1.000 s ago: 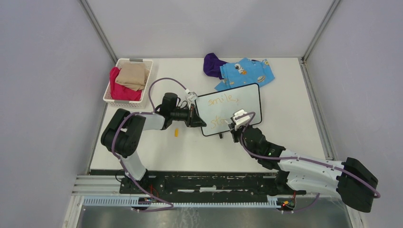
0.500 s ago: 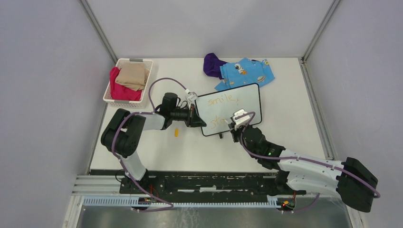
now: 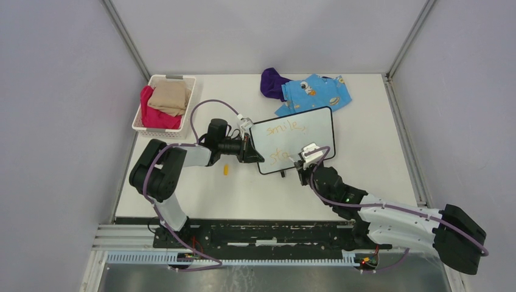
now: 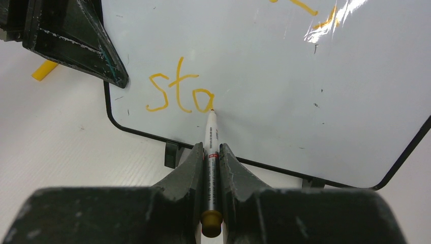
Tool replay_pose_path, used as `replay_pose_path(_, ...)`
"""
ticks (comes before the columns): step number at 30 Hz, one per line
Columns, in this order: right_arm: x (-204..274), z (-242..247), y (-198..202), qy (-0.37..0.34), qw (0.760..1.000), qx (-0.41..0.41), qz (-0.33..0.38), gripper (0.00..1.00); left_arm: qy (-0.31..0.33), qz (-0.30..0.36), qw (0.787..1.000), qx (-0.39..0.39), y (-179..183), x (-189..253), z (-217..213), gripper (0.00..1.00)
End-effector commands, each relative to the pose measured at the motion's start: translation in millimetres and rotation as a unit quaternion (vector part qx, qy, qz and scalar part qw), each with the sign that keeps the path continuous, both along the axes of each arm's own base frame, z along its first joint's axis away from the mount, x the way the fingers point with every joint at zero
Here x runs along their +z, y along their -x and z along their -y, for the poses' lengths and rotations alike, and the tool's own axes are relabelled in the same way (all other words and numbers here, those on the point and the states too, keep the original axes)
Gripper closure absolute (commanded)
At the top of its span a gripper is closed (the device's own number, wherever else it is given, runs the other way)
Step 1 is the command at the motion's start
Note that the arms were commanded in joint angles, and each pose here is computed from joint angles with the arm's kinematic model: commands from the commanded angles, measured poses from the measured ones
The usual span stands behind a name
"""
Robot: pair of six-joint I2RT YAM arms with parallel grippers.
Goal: Write a sentence on the whiteboard
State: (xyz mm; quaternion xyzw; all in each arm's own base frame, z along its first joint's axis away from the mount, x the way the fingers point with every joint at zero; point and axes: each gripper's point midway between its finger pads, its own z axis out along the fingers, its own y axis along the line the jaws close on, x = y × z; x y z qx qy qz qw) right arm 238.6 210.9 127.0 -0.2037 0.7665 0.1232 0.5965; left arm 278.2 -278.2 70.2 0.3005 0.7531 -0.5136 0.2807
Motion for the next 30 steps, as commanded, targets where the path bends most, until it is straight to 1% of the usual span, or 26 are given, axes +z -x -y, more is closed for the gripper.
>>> replay_pose_path(1, 0.0, 10.4, -2.3, 0.0, 1.0, -0.021, 0.003, 1.0, -0.057, -0.017, 0.998, 0.02, 1.4, -34.1, -7.3, 0.98)
replay_pose_path(7, 25.5, 4.9, -4.5, -0.022, 0.999, -0.015, 0.02, 1.0, -0.057, -0.017, 0.998, 0.02, 1.3, -34.1, -7.1, 0.98)
replay_pose_path(10, 36.4, 1.6, -6.9, -0.022, 0.999, -0.011, 0.029, 1.0, -0.057, -0.017, 0.998, 0.019, 1.4, -34.1, -7.0, 0.98)
replay_pose_path(17, 49.4, -4.5, -12.1, -0.026, 0.999, -0.01, 0.041, 1.0, -0.057, -0.016, 0.998, 0.019, 1.2, -33.8, -6.8, 0.98)
replay_pose_path(22, 50.9, -7.4, -15.3, -0.022, 0.999, -0.011, 0.042, 1.0, -0.057, -0.016, 0.998, 0.019, 1.4, -34.0, -6.8, 0.98)
replay_pose_path(30, 37.8, -1.9, -17.6, -0.006, 0.999, -0.02, 0.034, 1.0, -0.058, -0.017, 0.998, 0.018, 1.7, -34.4, -6.5, 0.98)
